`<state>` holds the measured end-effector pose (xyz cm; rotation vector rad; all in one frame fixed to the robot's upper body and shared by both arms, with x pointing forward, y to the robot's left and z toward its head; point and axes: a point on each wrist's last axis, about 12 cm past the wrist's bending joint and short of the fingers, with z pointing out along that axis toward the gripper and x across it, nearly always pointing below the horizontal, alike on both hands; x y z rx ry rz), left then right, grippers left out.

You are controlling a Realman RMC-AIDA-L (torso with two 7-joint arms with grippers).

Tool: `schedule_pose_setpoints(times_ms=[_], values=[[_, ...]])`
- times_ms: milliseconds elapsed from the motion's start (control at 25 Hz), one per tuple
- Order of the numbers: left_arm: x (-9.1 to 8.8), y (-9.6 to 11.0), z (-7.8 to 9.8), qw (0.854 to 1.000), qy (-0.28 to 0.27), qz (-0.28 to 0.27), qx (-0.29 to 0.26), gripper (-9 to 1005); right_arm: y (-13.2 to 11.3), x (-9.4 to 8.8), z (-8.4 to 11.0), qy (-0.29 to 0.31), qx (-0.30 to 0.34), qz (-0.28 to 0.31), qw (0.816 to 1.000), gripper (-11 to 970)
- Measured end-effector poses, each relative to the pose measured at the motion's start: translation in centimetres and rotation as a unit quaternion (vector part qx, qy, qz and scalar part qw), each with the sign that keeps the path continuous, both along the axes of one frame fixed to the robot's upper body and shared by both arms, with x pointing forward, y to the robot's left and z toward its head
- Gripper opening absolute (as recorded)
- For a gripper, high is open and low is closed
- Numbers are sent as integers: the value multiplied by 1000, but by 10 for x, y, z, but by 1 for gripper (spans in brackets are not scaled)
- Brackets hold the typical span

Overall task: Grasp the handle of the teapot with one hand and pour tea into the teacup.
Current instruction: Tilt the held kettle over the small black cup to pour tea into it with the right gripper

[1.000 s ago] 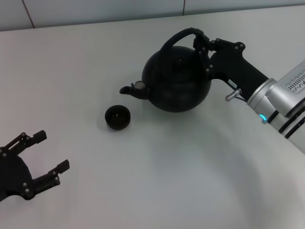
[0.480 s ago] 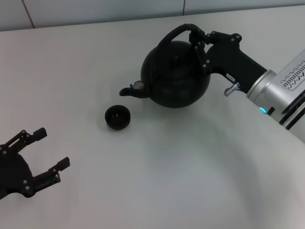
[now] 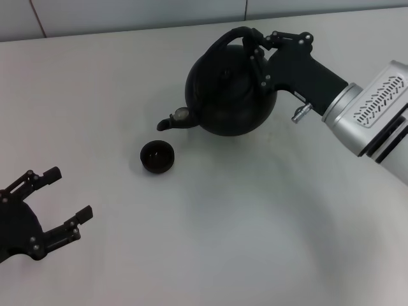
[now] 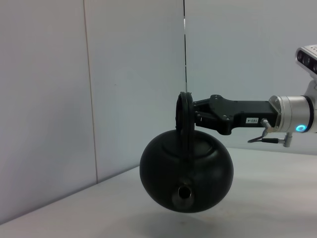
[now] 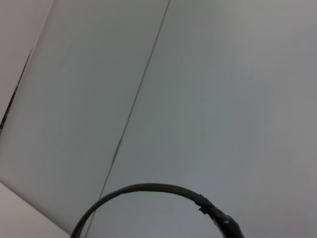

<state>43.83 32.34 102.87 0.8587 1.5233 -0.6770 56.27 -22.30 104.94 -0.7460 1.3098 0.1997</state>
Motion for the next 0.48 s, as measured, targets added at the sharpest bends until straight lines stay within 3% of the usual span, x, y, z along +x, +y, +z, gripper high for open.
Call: schedule_pose_setpoints(times_ms=[480], values=[[1, -1, 0, 1000, -4, 1, 2, 859, 4, 3, 2, -33, -46, 6, 998, 78]])
